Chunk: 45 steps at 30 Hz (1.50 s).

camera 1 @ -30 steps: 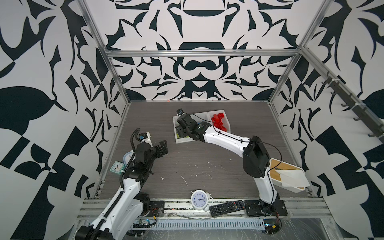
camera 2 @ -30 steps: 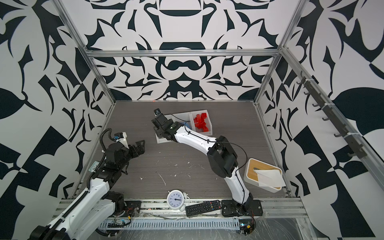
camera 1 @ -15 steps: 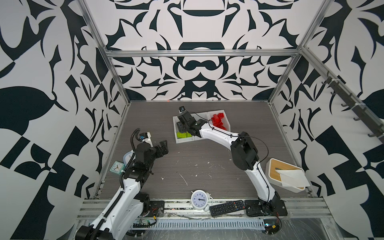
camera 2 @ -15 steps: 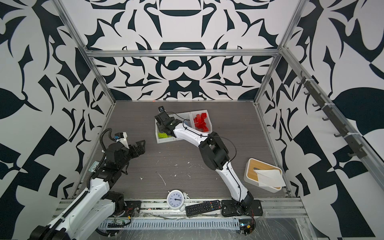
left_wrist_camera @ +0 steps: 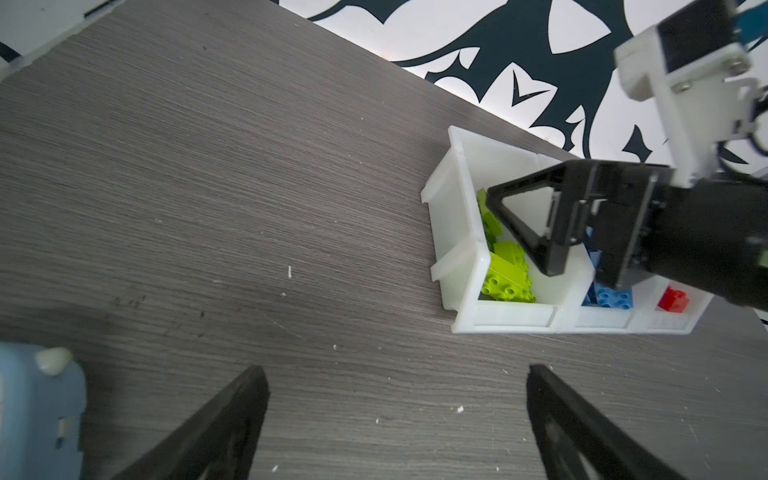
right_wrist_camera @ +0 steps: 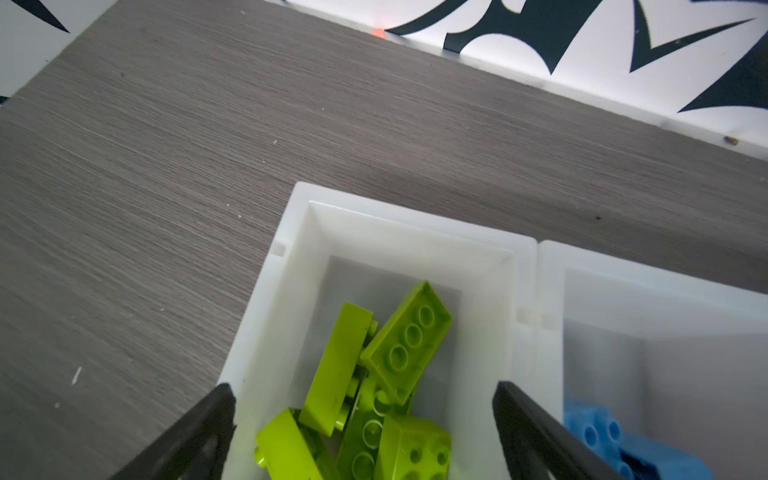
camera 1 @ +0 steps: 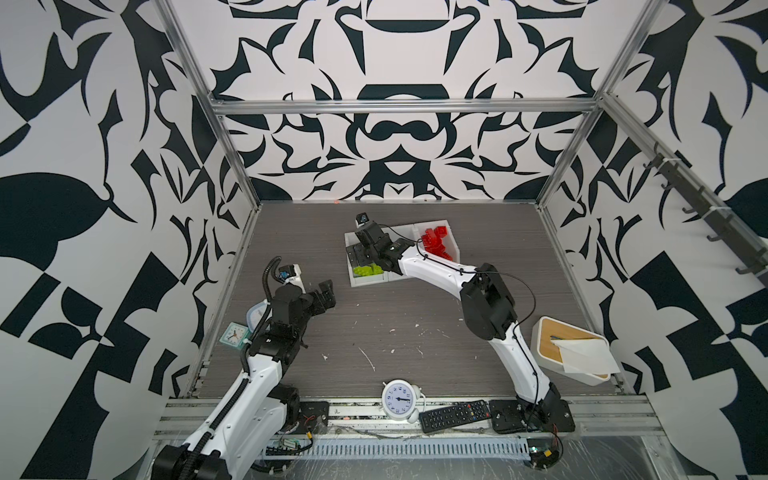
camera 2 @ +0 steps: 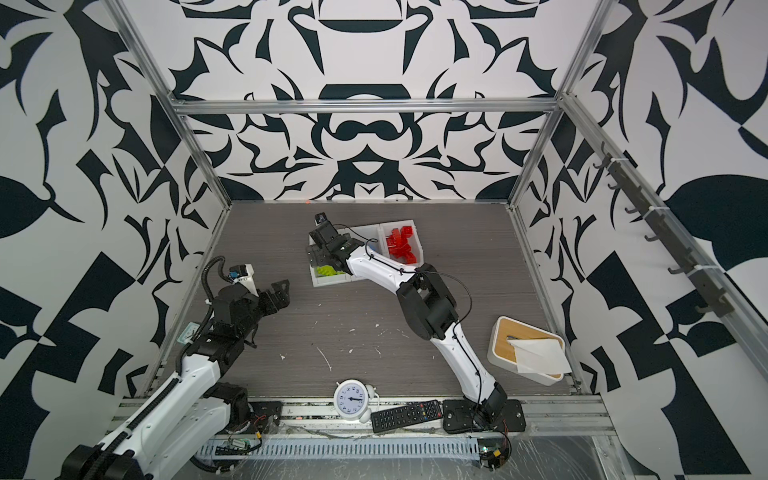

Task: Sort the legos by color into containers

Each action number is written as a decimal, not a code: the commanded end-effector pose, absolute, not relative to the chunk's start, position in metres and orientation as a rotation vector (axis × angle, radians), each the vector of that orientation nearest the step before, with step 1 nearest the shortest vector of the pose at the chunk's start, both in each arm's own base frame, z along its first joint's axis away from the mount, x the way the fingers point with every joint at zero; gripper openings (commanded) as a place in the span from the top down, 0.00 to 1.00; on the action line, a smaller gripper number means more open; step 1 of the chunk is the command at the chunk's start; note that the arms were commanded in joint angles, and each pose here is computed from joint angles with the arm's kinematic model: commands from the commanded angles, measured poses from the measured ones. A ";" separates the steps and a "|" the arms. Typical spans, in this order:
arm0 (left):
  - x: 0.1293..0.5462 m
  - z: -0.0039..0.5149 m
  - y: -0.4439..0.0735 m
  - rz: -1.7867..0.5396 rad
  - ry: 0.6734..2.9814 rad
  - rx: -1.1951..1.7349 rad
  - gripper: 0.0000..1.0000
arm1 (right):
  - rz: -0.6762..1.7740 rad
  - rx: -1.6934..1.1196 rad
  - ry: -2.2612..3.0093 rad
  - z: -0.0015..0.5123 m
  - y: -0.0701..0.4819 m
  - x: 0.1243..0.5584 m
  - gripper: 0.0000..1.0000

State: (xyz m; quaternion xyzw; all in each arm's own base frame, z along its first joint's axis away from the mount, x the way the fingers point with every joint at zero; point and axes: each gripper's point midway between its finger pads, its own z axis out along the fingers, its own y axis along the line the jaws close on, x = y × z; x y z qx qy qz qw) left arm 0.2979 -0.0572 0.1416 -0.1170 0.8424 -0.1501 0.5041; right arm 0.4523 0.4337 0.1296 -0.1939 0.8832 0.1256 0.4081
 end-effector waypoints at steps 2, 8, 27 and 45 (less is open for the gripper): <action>0.302 0.160 -0.039 -0.230 1.967 -0.279 0.00 | 0.459 -0.480 2.051 0.229 0.426 0.423 0.00; 0.311 0.173 -0.028 -0.089 1.856 -0.185 0.00 | 0.479 -0.427 1.902 0.295 0.341 0.367 0.00; 0.364 0.119 -0.017 0.110 1.786 -0.006 0.00 | -0.308 0.145 1.819 0.168 0.001 0.307 0.01; 0.391 0.091 -0.017 0.101 1.879 0.015 0.00 | -0.216 0.139 1.921 0.083 -0.014 0.383 0.00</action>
